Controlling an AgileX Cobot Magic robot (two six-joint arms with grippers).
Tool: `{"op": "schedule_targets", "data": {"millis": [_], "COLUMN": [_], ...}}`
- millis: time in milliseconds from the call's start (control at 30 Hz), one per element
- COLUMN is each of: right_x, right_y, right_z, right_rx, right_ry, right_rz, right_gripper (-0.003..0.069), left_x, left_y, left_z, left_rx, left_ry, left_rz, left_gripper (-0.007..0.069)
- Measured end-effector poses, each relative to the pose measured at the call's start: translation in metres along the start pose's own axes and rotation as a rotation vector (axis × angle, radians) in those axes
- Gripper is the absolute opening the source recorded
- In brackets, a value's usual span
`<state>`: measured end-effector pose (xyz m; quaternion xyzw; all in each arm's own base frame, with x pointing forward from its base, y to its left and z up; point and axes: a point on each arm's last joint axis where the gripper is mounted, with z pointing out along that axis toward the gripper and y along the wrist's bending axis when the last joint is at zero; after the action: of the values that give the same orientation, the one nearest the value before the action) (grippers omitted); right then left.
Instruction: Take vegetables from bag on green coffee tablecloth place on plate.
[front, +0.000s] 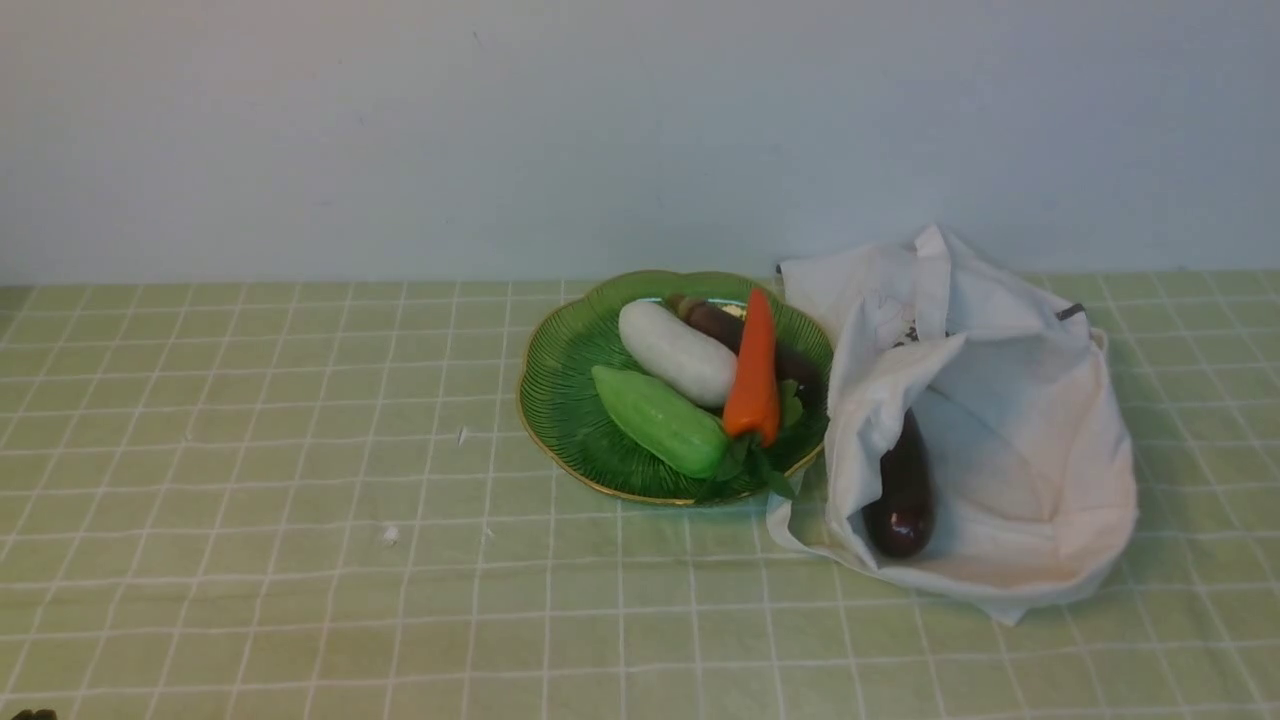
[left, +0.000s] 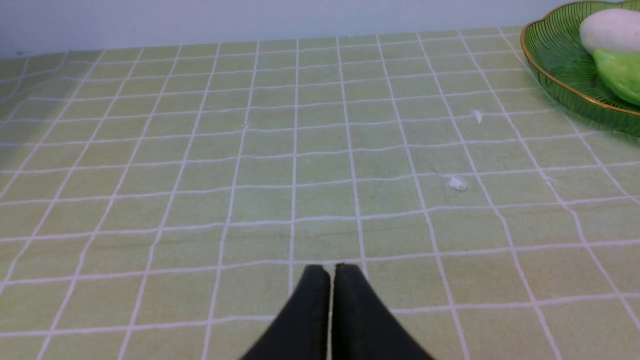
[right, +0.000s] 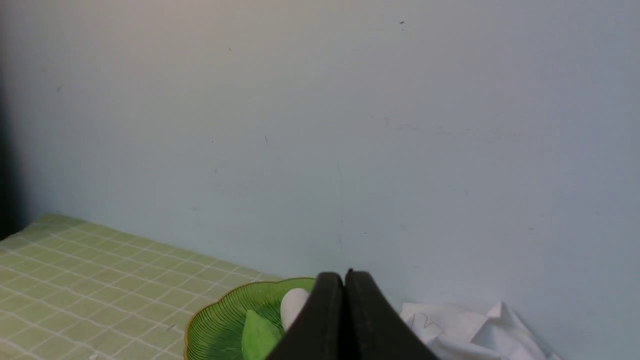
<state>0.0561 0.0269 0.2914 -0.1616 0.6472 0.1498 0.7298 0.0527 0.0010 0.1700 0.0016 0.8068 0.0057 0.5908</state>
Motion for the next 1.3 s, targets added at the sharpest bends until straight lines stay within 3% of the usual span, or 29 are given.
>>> {"op": "schedule_targets", "data": {"millis": [200,600,967,1300], "right_x": [-0.001,0.0,0.087,0.108], "right_y": [-0.001,-0.002,-0.009,-0.01], "right_z": [0.0,-0.008,-0.019,-0.021], "right_rx": [0.008,0.035,0.232,0.258], "right_ry": [-0.006,-0.026,0.196,0.296], "right_rz": [-0.144,-0.117,-0.026,-0.01], "right_gripper": [-0.0015,-0.0015,-0.0015,-0.0015], "left_x": [0.0,0.0,0.0,0.0], "left_y": [0.0,0.0,0.0,0.0], "left_z": [0.0,0.0,0.0,0.0], "left_rx": [0.0,0.0,0.0,0.0], "left_ry": [0.0,0.0,0.0,0.0], "left_rz": [0.0,0.0,0.0,0.0], "left_gripper": [-0.0005,-0.0005,-0.0005,-0.0005]}}
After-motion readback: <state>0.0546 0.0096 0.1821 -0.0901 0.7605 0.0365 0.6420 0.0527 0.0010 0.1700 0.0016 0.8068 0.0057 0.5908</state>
